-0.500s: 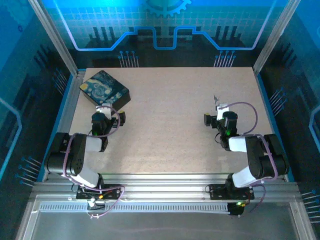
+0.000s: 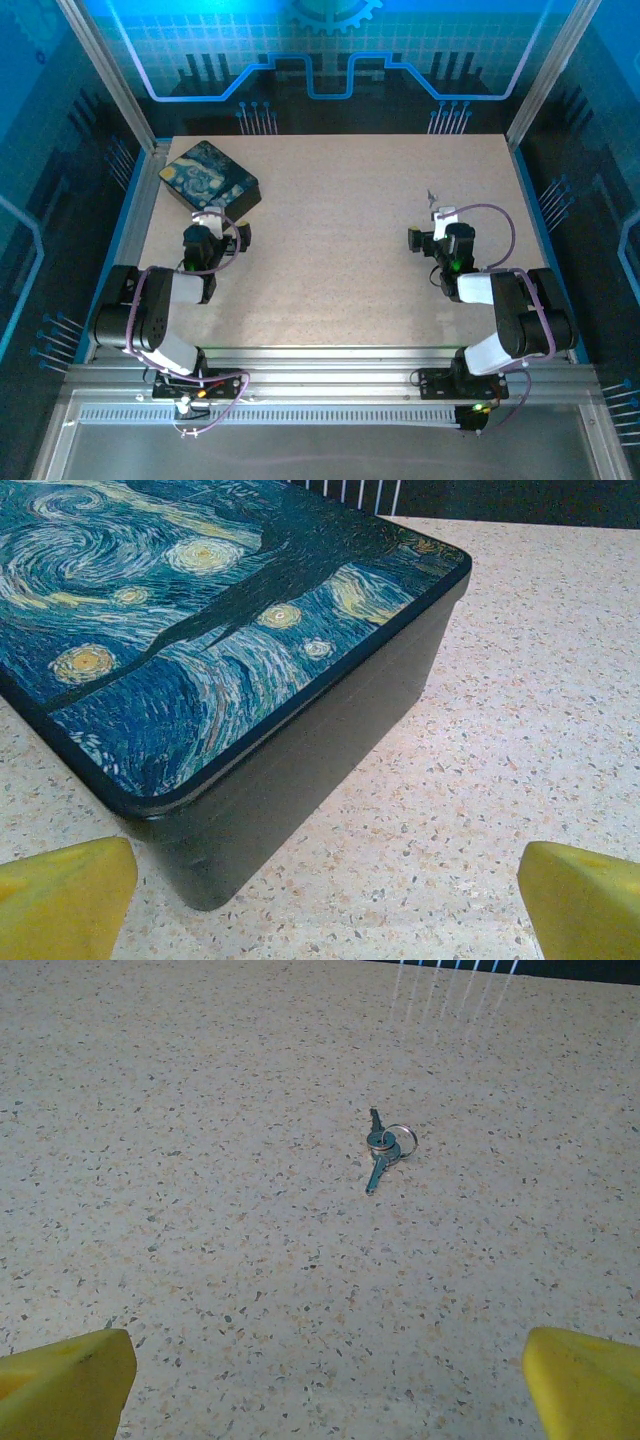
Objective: Unlock a padlock with a key
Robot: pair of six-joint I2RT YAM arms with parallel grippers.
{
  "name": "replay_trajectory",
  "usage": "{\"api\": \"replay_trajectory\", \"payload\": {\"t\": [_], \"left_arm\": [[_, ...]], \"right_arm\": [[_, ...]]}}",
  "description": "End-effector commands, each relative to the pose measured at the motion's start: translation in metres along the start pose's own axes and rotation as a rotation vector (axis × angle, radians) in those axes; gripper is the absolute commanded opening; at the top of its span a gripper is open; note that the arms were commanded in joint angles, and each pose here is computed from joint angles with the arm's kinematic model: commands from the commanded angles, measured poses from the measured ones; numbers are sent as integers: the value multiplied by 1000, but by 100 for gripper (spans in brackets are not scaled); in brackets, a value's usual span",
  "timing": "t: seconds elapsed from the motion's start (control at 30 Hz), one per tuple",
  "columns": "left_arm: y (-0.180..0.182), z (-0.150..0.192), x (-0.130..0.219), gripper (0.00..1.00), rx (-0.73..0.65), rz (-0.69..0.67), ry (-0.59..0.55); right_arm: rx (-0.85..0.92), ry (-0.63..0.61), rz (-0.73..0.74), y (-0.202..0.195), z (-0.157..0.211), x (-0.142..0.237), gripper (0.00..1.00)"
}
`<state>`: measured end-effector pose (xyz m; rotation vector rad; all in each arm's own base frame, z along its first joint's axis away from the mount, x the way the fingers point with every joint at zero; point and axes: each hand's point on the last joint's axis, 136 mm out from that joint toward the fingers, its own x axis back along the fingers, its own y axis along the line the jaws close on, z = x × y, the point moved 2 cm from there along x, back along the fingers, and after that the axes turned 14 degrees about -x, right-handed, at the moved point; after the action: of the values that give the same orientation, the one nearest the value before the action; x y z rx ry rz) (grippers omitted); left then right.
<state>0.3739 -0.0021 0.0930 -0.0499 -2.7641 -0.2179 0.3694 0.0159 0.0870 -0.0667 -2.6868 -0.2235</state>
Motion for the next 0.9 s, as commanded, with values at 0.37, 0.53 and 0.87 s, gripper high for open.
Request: {"api": "replay_trajectory", "payload": {"t": [0.37,0.53,0.87], "left_arm": [[-1,-10,-3,99,5,21,-31],[2,-15,-2,99,13,10,-20],[17,-84,17,99,90,0,30]], "right_arm": [[8,-62,-6,5,-18,-1,100],[0,-52,-19,4,-18,-1,100],[23,5,-26,19,-62,23,92]]}}
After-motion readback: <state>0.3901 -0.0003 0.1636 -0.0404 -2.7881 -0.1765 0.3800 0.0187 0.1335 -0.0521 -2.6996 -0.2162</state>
